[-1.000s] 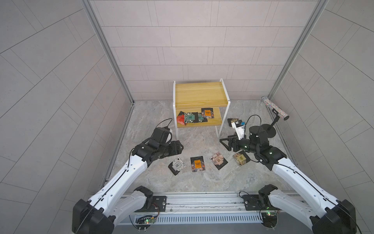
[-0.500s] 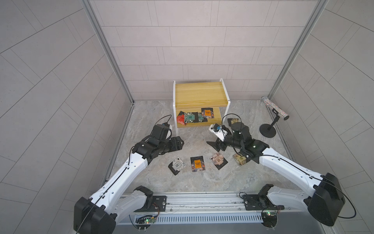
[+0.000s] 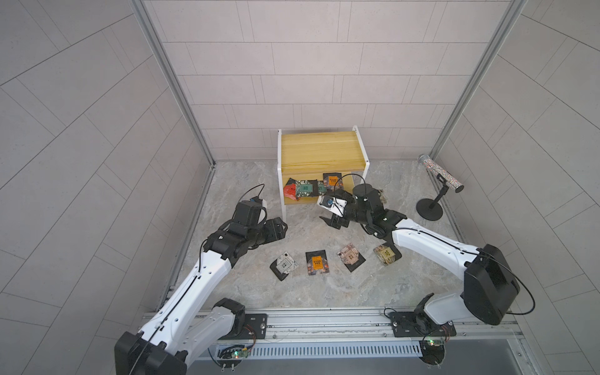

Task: Remove the tea bags from the shelf
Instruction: Pick up the tea bag from the shelf.

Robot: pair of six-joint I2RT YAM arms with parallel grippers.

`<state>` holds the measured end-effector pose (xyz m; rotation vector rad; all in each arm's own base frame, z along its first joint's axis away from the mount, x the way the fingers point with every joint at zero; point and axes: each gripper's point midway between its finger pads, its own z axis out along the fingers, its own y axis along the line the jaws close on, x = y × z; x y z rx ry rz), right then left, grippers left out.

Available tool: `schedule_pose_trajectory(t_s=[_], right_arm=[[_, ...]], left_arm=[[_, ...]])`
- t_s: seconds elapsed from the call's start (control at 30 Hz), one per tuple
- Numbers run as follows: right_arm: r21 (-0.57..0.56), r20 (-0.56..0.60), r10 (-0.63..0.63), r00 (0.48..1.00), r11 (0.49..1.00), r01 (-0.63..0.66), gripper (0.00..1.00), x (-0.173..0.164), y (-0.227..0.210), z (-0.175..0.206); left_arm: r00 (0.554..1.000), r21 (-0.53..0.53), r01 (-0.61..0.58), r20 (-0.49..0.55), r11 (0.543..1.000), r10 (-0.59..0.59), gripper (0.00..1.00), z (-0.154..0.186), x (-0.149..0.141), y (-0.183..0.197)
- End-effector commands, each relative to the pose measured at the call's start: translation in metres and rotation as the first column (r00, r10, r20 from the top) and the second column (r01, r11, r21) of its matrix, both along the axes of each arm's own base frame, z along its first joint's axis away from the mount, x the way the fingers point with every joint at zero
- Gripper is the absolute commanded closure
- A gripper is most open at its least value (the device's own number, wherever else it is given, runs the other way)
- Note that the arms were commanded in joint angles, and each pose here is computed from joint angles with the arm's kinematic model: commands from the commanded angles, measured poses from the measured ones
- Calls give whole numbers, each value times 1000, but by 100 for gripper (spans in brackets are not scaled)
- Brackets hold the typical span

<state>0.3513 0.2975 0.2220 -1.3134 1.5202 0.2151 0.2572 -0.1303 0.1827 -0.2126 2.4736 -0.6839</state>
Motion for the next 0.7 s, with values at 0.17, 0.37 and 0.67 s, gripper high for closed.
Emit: schedule_pose_trajectory(t_s=[0.17,0.37,0.67], right_arm=[[-10,48,70,996,998,-70,12,14,31,5],[-44,44,62,997,997,-60,12,29,43,-6],[-103,24,37,999,994,-34,13,51,55,-21]], left_arm=[[999,13,-50,-12,999,50,25,-4,-13,18],[997,16,-67,-26,998,68,25,-7,-18,25],[996,25,-87,-34,996,88,25,-9,-24,33]])
